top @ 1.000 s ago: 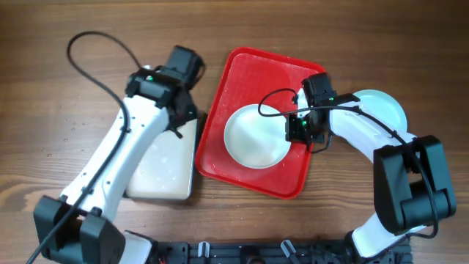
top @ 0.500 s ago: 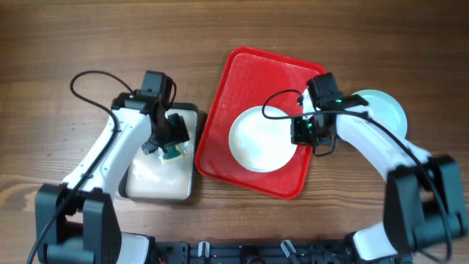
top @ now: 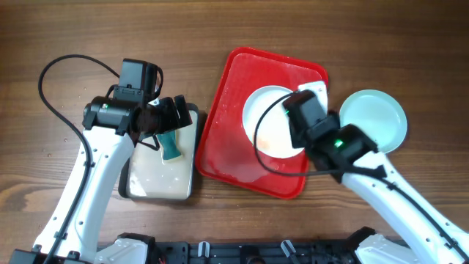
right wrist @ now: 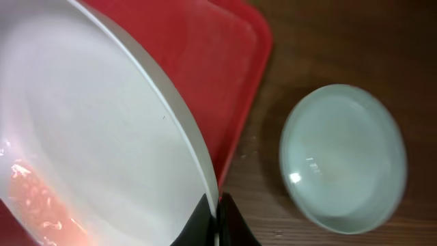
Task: Clean dirty plates on tray and stack at the side
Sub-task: 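Tilt the white plate up on its edge with the right gripper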
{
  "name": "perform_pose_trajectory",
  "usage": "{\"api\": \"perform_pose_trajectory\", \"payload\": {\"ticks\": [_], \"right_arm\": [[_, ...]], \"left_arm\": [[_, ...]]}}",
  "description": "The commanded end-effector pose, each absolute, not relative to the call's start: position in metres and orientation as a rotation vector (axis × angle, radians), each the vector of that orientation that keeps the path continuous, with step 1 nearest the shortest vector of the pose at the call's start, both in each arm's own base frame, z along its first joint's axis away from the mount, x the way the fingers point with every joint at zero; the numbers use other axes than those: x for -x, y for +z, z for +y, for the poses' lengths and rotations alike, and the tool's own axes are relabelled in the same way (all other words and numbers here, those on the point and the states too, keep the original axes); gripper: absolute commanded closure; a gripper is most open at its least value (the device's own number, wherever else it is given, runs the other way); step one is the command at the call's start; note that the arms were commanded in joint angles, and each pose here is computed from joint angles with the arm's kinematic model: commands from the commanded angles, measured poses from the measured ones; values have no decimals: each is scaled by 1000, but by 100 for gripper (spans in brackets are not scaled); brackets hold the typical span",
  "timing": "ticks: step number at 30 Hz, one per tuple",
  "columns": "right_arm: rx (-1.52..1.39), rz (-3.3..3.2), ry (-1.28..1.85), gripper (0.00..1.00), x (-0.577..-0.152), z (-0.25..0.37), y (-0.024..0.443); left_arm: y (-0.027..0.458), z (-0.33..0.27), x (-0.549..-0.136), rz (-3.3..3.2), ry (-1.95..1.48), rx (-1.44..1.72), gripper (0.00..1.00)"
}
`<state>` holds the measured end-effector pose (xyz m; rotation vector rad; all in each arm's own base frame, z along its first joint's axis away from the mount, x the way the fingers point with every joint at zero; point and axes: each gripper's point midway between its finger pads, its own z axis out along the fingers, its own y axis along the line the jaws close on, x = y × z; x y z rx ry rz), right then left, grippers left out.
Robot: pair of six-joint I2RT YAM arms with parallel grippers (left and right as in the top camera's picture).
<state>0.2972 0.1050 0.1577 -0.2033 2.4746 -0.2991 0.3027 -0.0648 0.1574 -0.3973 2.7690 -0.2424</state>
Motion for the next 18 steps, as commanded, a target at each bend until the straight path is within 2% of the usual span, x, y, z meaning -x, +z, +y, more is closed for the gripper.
{"api": "perform_pose_trajectory", "payload": {"ticks": [1,7,18], "right_arm": [[233,2240,-565,96,-301,102,201],[408,2006,-704,96,-295,135,237],[481,1774,-893,96,-279,155,279]], "left_arm": [[164,-66,-305,2754,-266,388,0],[164,-66,-305,2754,-266,388,0],[164,-66,-305,2754,-266,388,0]]}}
